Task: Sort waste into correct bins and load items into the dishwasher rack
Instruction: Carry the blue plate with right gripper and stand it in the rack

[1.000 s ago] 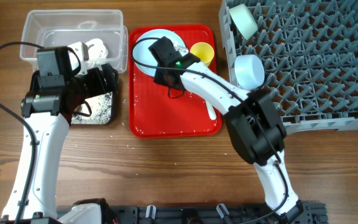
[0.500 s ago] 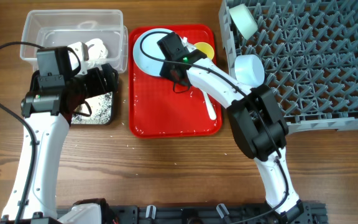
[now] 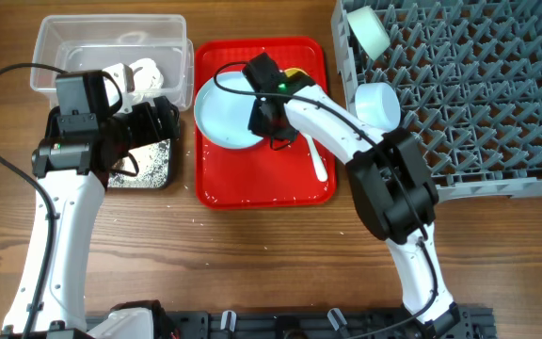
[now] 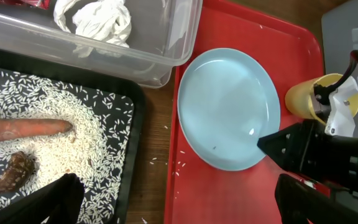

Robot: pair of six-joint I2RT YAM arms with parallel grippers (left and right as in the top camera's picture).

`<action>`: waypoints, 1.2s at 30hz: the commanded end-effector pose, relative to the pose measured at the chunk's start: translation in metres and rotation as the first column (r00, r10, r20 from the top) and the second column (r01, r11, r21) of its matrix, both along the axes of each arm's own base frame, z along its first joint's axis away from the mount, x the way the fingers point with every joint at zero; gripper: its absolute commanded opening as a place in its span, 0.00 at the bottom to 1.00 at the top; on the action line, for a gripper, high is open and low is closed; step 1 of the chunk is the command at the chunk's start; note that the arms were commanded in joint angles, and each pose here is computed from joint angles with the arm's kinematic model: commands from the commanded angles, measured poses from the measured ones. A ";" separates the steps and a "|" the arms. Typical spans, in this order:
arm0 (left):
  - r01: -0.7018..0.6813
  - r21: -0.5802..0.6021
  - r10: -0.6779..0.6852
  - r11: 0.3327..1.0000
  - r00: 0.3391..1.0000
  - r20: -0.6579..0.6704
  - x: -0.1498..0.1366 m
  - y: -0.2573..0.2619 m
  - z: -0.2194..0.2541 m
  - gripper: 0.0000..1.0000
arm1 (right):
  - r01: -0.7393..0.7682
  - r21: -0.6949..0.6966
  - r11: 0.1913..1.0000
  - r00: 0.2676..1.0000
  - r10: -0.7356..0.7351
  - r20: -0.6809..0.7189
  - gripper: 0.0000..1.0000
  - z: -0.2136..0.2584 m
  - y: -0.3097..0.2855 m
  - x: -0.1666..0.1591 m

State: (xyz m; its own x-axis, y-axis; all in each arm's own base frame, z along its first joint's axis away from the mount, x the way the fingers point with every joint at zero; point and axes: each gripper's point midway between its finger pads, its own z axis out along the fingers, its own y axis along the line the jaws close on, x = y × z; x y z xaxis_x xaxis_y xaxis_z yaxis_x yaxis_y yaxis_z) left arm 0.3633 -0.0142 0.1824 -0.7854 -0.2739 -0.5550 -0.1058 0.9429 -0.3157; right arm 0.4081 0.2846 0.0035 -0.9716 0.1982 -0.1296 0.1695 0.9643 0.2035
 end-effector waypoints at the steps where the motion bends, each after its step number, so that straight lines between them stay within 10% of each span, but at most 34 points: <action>1: 0.014 0.008 -0.014 1.000 0.999 0.039 0.002 0.001 0.013 1.00 | -0.136 -0.002 0.991 0.988 0.136 -0.068 0.04 -0.004 -0.003 -0.018; 16: 0.014 0.008 -0.014 1.000 0.999 0.039 0.002 0.001 0.013 1.00 | -0.439 -0.080 0.895 0.851 0.443 0.283 0.04 0.156 -0.013 -0.011; 23: 0.014 0.008 -0.014 1.000 0.999 0.039 0.002 0.001 0.013 1.00 | -0.049 -0.434 0.900 0.818 0.286 0.500 0.04 0.272 -0.127 -0.004; 29: 0.014 0.008 -0.014 1.000 0.999 0.039 0.002 0.001 0.013 1.00 | 0.509 -0.684 0.523 0.763 0.093 0.639 0.04 0.348 -0.284 -0.004; 36: 0.014 0.008 -0.014 1.000 0.999 0.039 0.002 0.001 0.013 1.00 | 0.352 -0.825 0.443 0.834 0.251 0.491 0.04 0.332 -0.352 0.066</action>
State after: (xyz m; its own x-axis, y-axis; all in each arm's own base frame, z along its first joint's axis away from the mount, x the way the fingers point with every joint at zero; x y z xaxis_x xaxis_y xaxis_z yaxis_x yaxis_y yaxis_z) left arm 0.3635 -0.0142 0.1826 -0.7848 -0.2739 -0.5560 -0.1054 0.9430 -0.3158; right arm 0.4506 -0.0444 0.3612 -0.5432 -0.1156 -0.8316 0.5502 0.6992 -0.4565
